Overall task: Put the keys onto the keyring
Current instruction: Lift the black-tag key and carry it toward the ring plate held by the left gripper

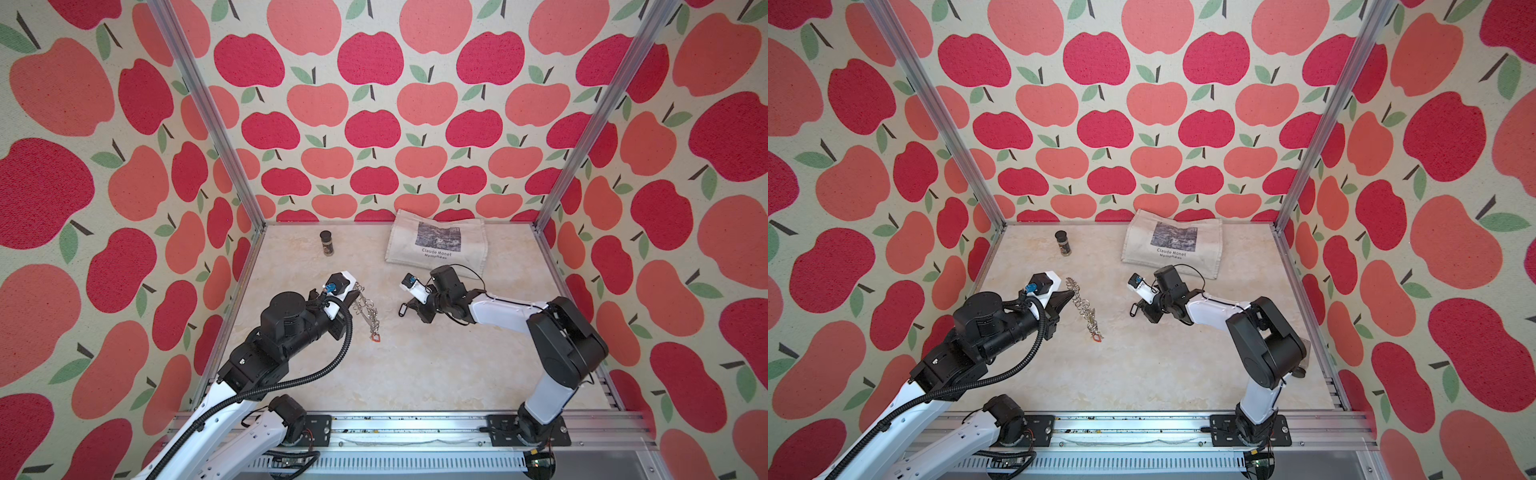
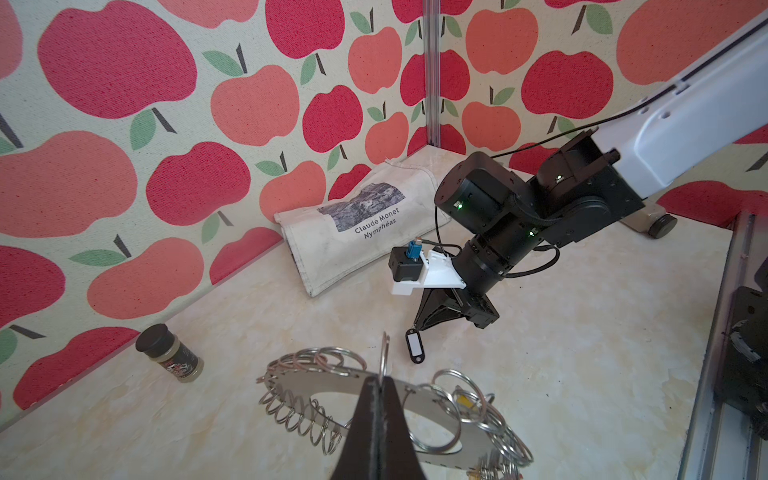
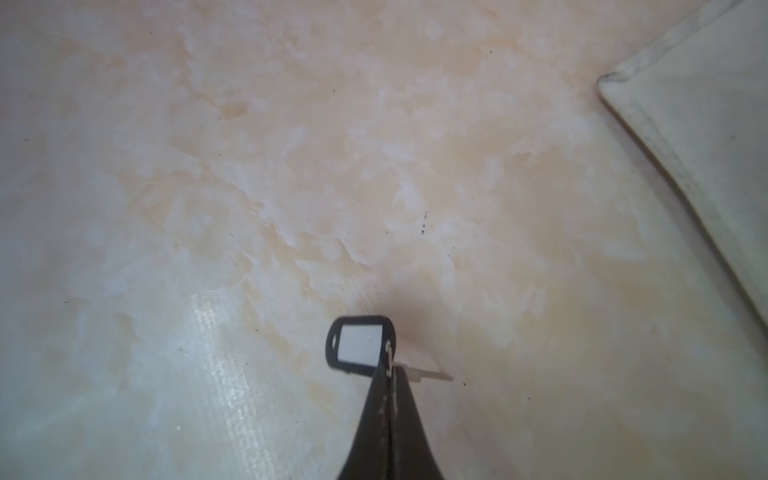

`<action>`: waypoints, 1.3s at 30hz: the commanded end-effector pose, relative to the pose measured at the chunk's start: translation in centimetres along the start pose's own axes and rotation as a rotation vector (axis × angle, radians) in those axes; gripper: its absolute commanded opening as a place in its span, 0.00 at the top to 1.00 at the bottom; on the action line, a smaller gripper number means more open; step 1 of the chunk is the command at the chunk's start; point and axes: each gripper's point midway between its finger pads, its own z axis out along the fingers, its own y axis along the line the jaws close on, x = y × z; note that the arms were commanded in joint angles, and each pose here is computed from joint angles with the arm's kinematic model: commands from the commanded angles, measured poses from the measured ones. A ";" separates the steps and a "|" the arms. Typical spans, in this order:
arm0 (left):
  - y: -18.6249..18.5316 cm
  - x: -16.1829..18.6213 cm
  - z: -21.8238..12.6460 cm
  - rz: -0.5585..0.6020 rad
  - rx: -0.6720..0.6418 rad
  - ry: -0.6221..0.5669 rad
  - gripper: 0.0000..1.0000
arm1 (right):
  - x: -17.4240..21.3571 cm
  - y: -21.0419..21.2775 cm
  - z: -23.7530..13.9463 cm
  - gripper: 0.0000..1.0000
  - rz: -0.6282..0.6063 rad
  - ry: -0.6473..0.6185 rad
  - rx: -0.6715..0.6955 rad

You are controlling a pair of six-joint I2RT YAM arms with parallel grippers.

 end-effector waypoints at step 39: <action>-10.5 -15.2 0.6 0.688 0.132 -0.303 1.00 | -16.6 14.0 -32.0 1.00 -0.486 -0.538 -0.085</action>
